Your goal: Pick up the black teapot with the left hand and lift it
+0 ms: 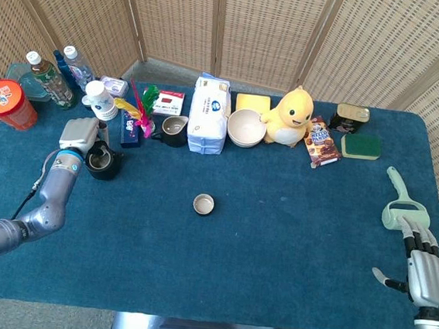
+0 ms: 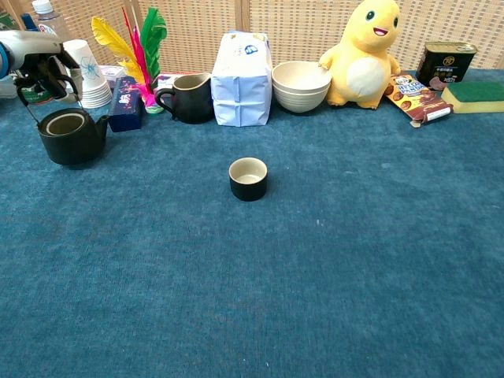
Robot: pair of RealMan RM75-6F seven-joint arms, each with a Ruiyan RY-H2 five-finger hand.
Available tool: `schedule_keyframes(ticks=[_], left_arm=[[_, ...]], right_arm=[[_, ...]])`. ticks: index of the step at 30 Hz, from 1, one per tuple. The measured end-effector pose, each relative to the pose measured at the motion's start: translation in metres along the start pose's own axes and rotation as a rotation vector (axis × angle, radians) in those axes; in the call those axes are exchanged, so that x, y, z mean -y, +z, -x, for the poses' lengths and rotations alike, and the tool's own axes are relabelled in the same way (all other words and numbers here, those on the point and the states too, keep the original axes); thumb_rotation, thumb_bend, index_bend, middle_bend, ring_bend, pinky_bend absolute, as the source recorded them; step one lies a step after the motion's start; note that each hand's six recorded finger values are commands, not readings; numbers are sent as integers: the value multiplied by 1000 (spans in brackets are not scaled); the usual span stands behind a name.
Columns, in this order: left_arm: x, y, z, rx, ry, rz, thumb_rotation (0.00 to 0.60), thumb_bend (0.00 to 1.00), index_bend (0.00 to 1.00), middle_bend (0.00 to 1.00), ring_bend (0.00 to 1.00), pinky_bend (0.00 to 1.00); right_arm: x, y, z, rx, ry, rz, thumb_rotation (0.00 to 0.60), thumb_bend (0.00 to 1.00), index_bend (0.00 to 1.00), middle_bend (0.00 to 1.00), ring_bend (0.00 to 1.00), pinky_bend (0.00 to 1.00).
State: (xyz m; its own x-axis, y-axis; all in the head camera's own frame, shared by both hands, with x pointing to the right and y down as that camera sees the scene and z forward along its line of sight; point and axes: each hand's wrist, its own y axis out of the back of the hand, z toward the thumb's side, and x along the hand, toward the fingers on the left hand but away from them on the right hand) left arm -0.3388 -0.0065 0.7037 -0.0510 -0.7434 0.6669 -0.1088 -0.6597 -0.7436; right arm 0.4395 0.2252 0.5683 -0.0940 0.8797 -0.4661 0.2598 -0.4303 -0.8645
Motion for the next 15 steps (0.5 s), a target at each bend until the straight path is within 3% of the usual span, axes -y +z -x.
schedule_keyframes(ticks=[15], left_arm=[[-26,63,60,388,27,-117,600,640,753,913,740,871]], right_arm=[[0,0,1,1,3,3,600,0,0,0,0,0]])
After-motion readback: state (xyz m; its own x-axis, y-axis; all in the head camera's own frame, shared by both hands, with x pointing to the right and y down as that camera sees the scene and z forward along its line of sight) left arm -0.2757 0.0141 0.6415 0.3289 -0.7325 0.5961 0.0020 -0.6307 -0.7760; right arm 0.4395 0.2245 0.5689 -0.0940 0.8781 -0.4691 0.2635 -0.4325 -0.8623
